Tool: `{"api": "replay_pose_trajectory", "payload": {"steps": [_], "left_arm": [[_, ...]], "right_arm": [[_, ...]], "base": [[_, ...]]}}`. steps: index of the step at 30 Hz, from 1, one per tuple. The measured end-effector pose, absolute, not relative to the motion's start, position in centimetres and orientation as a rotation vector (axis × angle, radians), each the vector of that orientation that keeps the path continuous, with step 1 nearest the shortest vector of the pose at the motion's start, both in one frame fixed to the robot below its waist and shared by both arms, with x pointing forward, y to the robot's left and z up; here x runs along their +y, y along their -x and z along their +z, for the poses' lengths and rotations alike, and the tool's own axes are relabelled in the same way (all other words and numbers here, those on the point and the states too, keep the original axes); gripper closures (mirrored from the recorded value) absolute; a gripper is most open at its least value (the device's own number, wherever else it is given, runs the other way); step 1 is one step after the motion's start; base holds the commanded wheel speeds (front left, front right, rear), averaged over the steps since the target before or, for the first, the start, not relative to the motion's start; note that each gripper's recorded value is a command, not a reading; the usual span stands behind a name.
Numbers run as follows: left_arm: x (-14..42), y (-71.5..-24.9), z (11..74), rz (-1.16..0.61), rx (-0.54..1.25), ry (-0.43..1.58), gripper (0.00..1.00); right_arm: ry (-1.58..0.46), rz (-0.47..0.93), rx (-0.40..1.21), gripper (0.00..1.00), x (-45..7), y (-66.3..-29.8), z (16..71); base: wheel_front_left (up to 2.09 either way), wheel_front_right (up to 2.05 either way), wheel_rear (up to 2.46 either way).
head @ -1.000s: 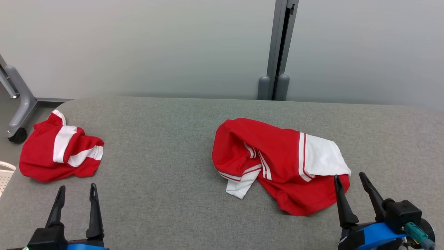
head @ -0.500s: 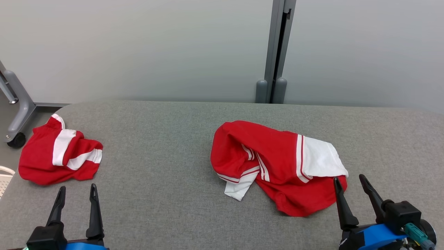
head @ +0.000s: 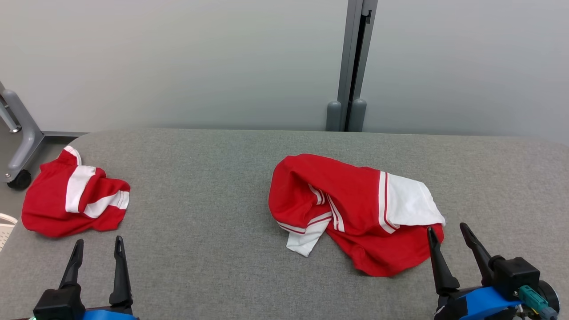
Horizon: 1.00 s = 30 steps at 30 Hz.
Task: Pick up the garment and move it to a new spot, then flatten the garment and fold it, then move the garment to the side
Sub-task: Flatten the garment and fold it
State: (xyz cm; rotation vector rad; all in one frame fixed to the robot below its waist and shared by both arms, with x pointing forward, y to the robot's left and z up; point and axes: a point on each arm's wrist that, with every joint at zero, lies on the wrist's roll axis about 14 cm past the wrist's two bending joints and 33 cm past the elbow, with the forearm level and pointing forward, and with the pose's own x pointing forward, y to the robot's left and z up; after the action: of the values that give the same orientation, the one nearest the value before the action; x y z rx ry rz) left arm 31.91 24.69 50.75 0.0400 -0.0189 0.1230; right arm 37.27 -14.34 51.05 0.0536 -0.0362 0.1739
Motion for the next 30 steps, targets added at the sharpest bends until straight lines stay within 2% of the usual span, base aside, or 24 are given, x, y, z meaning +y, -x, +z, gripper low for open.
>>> {"api": "replay_pose_trajectory", "payload": {"steps": [16, 20, 30], "left_arm": [[23.8, -32.6, 50.2, 0.093, 0.010, -0.044, 0.00], [20.7, -34.5, 50.4, -0.013, 0.005, -0.041, 0.00], [8.2, -41.0, 49.2, -0.428, 0.043, -0.070, 0.00]], "right_arm": [[-0.059, 0.163, -0.014, 0.00, -14.7, -37.2, 50.3], [-0.062, 0.146, -0.005, 0.00, -15.2, -37.0, 50.0], [-0.061, 0.050, 0.021, 0.00, -18.4, -37.4, 49.0]], "base": [[0.00, 0.00, 0.00], [0.00, 0.00, 0.00], [0.00, 0.00, 0.00]]}}
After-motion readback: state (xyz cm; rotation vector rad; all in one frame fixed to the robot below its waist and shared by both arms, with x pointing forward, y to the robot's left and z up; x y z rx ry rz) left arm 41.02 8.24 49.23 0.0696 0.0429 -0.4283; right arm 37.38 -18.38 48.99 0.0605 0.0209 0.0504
